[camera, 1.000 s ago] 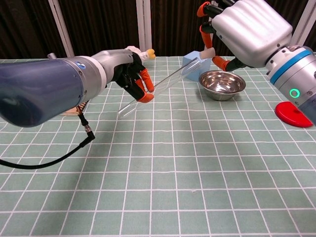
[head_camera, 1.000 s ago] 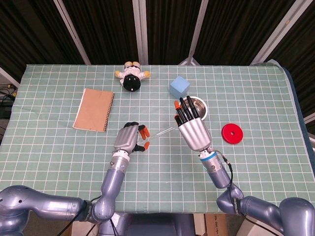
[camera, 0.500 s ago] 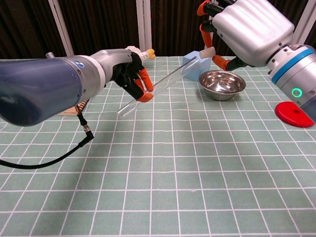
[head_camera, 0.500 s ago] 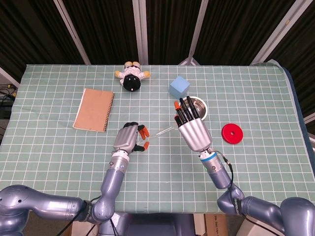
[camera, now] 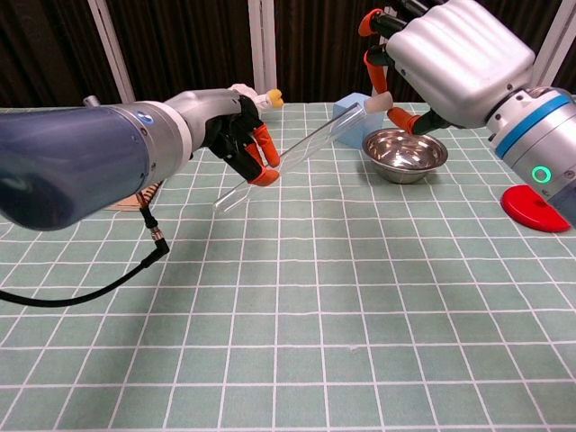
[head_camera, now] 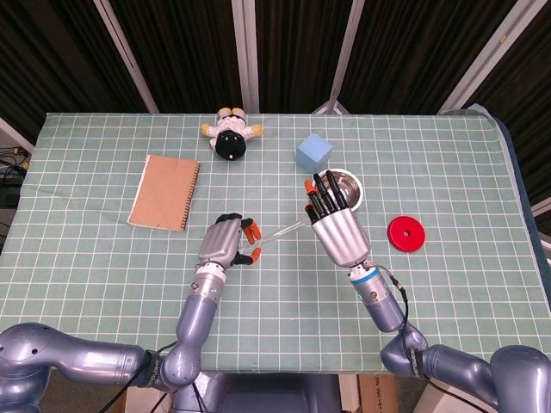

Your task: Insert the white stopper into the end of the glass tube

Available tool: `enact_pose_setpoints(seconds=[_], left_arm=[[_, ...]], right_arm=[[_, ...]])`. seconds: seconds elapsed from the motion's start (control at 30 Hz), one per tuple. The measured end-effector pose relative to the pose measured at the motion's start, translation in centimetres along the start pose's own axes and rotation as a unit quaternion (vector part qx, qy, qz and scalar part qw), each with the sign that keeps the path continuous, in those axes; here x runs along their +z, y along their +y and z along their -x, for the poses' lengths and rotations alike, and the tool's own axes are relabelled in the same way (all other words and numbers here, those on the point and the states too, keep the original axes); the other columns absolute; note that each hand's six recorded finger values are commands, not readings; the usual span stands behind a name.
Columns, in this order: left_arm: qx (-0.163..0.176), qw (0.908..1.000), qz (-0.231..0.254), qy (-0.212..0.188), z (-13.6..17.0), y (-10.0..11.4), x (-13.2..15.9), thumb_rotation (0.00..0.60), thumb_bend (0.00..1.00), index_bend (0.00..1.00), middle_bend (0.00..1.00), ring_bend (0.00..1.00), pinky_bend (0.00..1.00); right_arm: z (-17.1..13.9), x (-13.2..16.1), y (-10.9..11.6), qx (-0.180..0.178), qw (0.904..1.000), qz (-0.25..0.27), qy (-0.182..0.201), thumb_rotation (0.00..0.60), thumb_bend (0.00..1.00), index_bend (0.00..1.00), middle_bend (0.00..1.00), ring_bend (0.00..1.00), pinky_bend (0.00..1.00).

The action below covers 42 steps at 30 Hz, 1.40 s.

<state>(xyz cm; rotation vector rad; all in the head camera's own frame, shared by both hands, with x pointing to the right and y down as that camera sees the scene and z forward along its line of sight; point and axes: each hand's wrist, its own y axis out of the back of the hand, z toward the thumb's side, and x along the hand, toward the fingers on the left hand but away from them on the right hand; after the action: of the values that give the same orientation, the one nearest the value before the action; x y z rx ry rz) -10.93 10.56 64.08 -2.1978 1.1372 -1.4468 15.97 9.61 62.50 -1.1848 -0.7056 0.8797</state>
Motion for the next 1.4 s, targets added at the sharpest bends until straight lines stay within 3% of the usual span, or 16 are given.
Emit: enact_pose_setpoints(seconds=[1.4], left_arm=[[-0.002, 1.0, -0.005, -0.006, -0.46, -0.36, 0.33, 0.6, 0.68, 0.55, 0.53, 0.16, 0.12]], right_arm=[[0.06, 0.89, 0.09, 0.002, 0.9999, 0.008, 0.013, 0.6, 0.4, 0.6, 0.2, 0.09, 0.04]])
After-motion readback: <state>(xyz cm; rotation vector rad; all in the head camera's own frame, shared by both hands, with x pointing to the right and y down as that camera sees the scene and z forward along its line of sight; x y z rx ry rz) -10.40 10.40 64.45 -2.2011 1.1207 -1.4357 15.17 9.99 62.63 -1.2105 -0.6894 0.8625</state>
